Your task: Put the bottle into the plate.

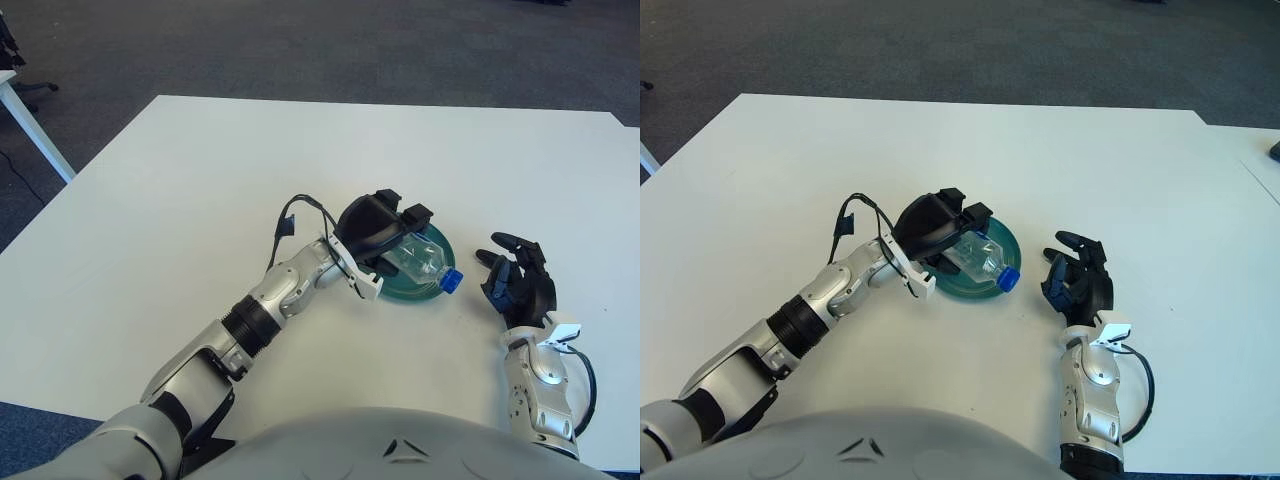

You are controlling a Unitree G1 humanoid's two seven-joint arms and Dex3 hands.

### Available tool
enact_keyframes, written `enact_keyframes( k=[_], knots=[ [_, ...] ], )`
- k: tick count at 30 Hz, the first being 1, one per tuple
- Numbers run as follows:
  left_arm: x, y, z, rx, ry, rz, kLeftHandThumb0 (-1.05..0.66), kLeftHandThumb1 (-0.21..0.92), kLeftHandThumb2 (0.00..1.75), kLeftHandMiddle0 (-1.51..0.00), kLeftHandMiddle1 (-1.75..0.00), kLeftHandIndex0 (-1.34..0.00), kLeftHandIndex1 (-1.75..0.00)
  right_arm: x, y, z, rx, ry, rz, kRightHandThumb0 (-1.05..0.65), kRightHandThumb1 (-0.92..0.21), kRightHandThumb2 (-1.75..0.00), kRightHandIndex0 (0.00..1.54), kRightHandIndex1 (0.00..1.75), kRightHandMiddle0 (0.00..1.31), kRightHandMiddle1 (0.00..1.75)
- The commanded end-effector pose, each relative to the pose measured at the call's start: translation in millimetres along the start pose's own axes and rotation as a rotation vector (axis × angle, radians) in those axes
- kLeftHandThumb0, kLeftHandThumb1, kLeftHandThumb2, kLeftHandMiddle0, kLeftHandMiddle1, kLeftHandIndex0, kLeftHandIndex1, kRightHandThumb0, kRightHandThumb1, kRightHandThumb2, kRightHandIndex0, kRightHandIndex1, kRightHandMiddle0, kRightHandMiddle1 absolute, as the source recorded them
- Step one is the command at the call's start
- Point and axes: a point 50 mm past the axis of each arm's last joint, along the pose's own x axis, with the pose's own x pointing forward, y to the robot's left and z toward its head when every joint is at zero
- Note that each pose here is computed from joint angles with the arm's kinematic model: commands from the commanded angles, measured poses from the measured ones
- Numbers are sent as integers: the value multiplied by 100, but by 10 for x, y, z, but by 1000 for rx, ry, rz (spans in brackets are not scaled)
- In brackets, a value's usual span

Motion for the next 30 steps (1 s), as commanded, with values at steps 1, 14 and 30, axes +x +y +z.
enact_keyframes(
  k=[1,14,30],
  knots=[
    [33,59,-98,59,15,-4,-50,24,140,-116,-175,-67,-175,-92,-13,-154,4,83,-18,-53,-75,-96,48,114,12,127],
    [82,51,-168,168,32,-42,-53,16,150,-123,-175,-73,-175,-129,-17,-152,18,66,-18,-55,-79,-92,50,113,17,126],
    [95,11,-250,200,59,-27,-55,14,153,-124,-175,-75,-175,-171,-37,-138,21,44,-2,-60,-77,-92,55,113,22,132]
  ],
)
